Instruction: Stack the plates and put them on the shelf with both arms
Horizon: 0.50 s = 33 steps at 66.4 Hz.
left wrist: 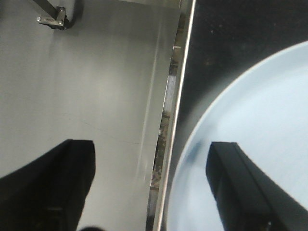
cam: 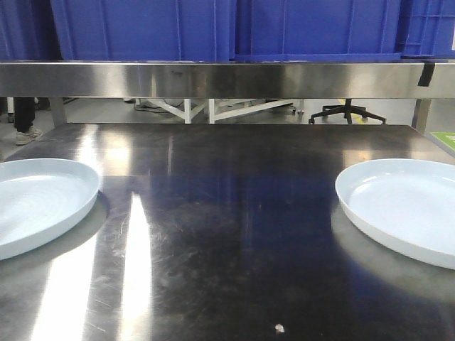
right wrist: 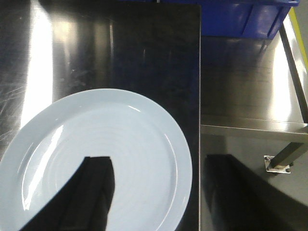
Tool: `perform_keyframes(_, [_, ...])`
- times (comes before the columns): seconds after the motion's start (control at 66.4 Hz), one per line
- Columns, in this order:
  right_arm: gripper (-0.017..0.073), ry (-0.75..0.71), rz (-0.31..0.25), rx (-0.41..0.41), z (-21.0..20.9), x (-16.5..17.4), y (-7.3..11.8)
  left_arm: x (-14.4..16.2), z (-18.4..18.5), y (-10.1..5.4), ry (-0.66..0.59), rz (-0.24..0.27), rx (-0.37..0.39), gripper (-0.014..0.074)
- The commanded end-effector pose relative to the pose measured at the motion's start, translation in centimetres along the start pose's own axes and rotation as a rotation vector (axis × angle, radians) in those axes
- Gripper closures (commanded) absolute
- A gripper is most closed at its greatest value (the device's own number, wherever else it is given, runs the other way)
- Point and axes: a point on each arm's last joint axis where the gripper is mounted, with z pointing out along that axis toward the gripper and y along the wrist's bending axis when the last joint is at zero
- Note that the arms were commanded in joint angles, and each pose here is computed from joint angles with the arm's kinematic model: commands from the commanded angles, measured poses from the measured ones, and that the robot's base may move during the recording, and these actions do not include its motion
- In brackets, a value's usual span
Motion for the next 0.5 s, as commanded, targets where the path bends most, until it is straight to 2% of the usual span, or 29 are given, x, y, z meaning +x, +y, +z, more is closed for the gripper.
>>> perform_keyframes(0.0, [0.0054, -0.103, -0.009, -0.01, -0.4, -1.8, 0.1, -1.2, -1.2, 0.0, -0.079, -0.018, 0.007, 0.0072])
perform_keyframes(0.045, [0.0054, -0.103, -0.009, -0.01, -0.4, -1.8, 0.1, -1.3, -1.2, 0.0, -0.081, -0.018, 0.007, 0.0129])
perform_keyframes(0.09, [0.0054, -0.103, -0.009, -0.01, -0.4, -1.8, 0.1, -1.2, -1.2, -0.1, -0.078, -0.028, 0.013, 0.023])
perform_keyframes(0.166, [0.0054, -0.103, -0.009, -0.01, -0.4, -1.8, 0.1, -1.2, -1.2, -0.2, -0.075, -0.052, 0.026, 0.0519])
perform_keyframes(0.226, [0.0054, -0.103, -0.009, -0.01, -0.4, -1.8, 0.1, -1.2, -1.5, -0.5, -0.079, -0.06, 0.039, 0.0473])
perform_keyframes(0.301, [0.0054, -0.103, -0.009, -0.01, -0.4, -1.8, 0.1, -1.7, -2.6, -1.0, -0.1, -0.054, 0.053, 0.0485])
perform_keyframes(0.482, [0.0064, -0.102, -0.009, -0.01, -0.4, -1.8, 0.1, -3.8, -7.5, -3.6, -0.223, 0.013, 0.119, 0.0492])
